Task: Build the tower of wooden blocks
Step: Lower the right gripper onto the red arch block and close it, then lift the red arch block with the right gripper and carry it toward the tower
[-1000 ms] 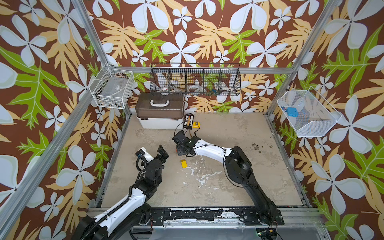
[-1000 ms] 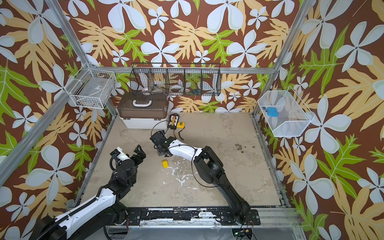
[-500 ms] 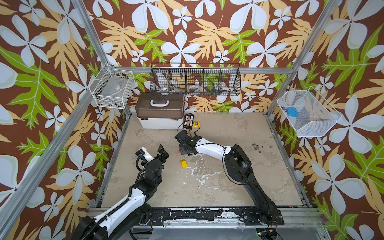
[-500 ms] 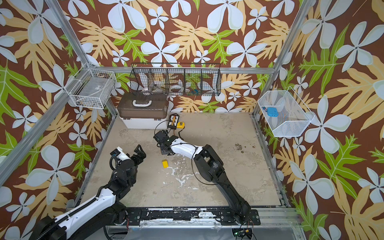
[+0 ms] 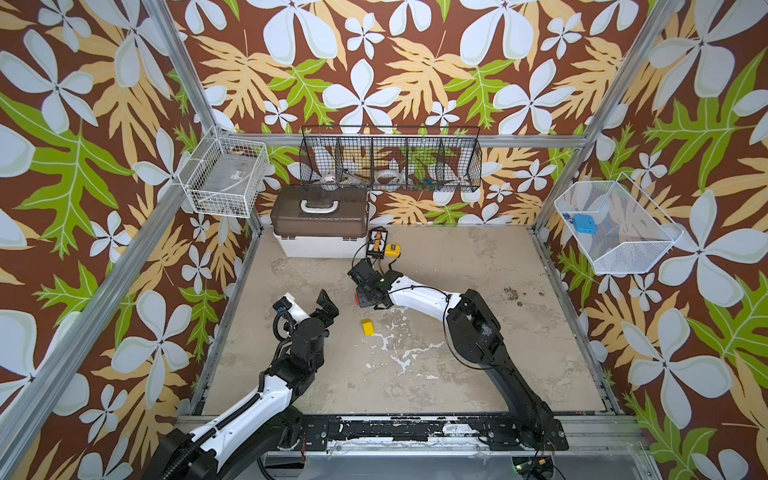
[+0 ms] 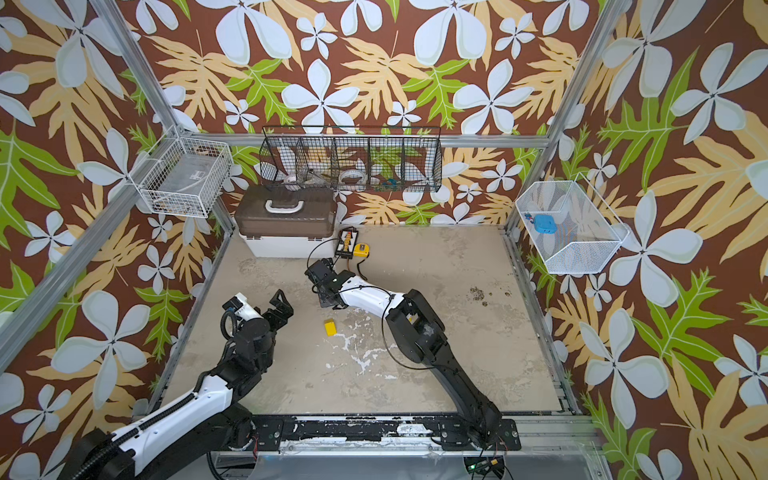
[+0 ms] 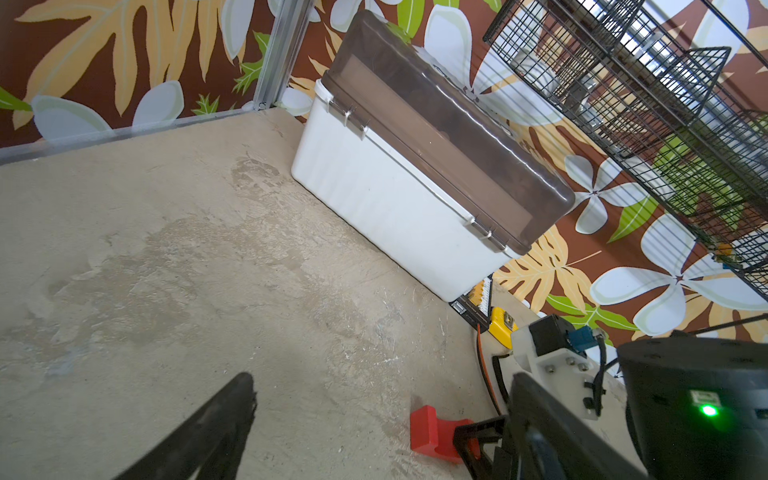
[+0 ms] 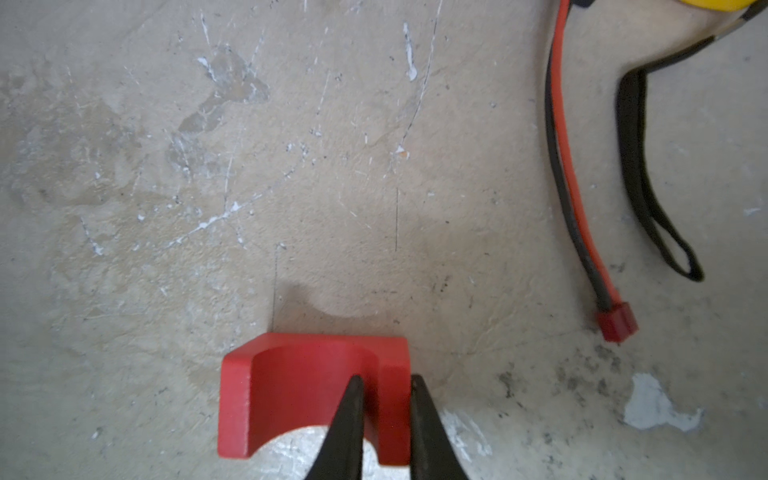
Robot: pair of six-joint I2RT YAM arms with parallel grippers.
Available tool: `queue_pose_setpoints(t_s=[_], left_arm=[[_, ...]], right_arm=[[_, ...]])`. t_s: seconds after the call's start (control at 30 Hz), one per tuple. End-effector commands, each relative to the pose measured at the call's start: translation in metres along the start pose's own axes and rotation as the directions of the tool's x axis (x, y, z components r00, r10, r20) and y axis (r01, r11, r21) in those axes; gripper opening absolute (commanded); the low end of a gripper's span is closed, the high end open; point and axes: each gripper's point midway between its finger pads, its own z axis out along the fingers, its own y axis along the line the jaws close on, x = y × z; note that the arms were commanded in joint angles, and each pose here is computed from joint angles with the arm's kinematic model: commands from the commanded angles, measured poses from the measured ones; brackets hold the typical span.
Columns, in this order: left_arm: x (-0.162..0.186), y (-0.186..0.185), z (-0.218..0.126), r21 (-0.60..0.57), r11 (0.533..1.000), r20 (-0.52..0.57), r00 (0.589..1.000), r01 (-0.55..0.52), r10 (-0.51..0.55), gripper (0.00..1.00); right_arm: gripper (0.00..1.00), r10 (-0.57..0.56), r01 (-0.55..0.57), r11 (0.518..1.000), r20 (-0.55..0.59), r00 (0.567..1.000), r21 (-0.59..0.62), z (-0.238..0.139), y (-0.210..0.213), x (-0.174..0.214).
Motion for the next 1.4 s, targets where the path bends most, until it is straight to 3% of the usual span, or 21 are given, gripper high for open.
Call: queue_pose_setpoints(t_s=[0.0,0.3,0.43,0.8,1.07,1.2,1.37], left_arm=[[-0.006,-0.007,0.001,0.024,1.0,0.019,1.0,0.017,-0.017,0.97],[-0.004,-0.007,0.001,0.025,1.0,0.011,1.0,0.009,-0.01,0.96],[-0.005,-0.007,0.001,0.024,1.0,0.012,1.0,0.011,-0.011,0.96],[-0.011,-0.009,-0.001,0.029,1.0,0.023,1.0,0.011,-0.011,0.97],[-0.008,-0.013,-0.001,0.052,0.999,0.006,1.0,0.015,-0.016,0.97],[0.002,-0.041,-0.006,0.223,0.974,-0.037,0.998,-0.043,0.052,0.97],[0.022,-0.088,-0.023,0.506,0.862,-0.099,0.989,-0.043,0.107,0.98]], right_arm=[[0.14,-0.031,0.033,0.999,-0.037,0.999,0.035,0.001,-0.008,0.01],[0.01,-0.02,0.021,1.0,-0.037,0.999,0.013,-0.007,-0.006,0.009],[0.0,-0.011,0.011,1.0,-0.018,1.0,-0.007,-0.023,-0.006,0.002],[0.0,0.017,-0.015,1.0,0.088,0.996,-0.027,-0.089,-0.02,-0.025],[0.0,0.049,-0.054,0.998,0.186,0.981,0.018,-0.149,-0.062,-0.03],[0.0,0.13,-0.135,0.991,0.197,0.972,0.012,-0.17,-0.108,-0.02],[0.0,0.254,-0.263,0.965,0.234,0.938,0.004,-0.182,-0.167,0.004]])
